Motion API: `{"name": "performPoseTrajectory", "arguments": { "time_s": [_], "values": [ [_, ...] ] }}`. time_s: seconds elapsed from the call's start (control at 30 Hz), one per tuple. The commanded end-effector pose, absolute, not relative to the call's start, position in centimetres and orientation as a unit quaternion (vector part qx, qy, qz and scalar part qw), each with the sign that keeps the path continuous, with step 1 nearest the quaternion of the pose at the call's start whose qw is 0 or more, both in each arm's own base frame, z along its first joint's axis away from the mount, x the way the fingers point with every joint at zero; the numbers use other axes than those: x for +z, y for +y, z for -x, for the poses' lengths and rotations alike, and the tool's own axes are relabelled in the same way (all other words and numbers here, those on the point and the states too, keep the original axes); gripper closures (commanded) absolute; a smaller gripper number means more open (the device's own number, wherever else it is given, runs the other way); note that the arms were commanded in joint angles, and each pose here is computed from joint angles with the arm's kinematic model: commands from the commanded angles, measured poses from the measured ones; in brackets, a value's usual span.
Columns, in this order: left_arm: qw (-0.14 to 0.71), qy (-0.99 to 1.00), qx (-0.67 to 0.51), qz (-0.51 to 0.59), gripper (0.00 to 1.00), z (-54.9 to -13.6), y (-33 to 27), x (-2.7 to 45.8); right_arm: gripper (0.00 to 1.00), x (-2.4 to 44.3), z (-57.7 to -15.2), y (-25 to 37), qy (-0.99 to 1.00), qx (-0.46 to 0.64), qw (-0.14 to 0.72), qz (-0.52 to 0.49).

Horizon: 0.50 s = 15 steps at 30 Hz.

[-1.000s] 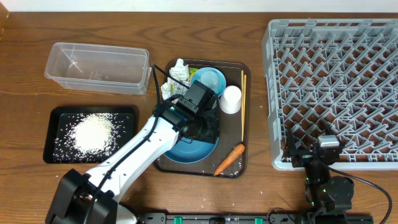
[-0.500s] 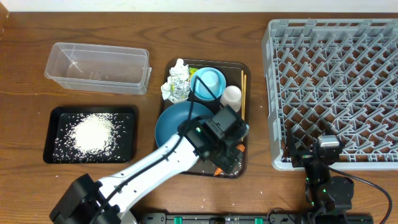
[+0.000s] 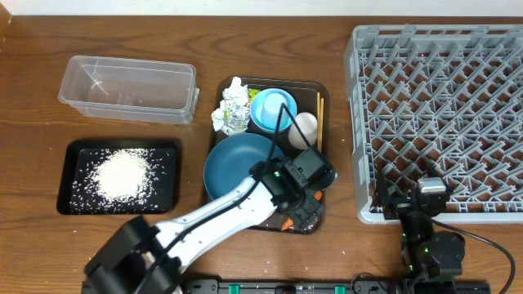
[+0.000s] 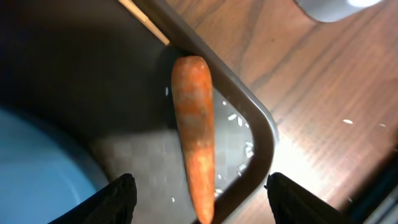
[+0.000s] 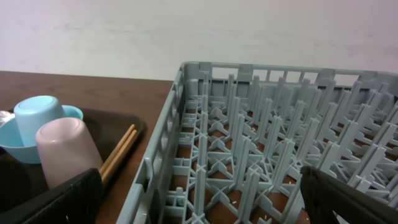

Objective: Sort waste into correct bins and load items into the dishwasher rack
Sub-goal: 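Release the plate and move the left gripper to the orange carrot, then grasp the orange carrot with the left gripper and lift it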

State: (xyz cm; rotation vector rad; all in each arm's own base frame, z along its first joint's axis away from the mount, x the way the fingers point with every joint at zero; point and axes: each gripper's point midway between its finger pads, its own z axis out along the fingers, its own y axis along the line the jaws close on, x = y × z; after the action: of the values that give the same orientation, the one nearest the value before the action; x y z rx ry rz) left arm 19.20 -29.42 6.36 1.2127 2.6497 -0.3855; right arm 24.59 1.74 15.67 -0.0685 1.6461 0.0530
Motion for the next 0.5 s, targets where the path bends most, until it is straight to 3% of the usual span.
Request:
{"name": "performPoseTrajectory", "arguments": {
  "time_s": [0.0,0.47],
  "values": [
    [0.104,0.893,-0.125,-0.419,0.31,-19.9,-30.1,5.6,0.01,15.5,-24.6,1.7,0.735,0.019,0.677,0.032],
    [0.097,0.893,-0.129,-0.42,0.33,-20.4,-31.2,3.2,0.01,15.5,-24.6,1.7,0.735,0.019,0.677,0.032]
  ]
}}
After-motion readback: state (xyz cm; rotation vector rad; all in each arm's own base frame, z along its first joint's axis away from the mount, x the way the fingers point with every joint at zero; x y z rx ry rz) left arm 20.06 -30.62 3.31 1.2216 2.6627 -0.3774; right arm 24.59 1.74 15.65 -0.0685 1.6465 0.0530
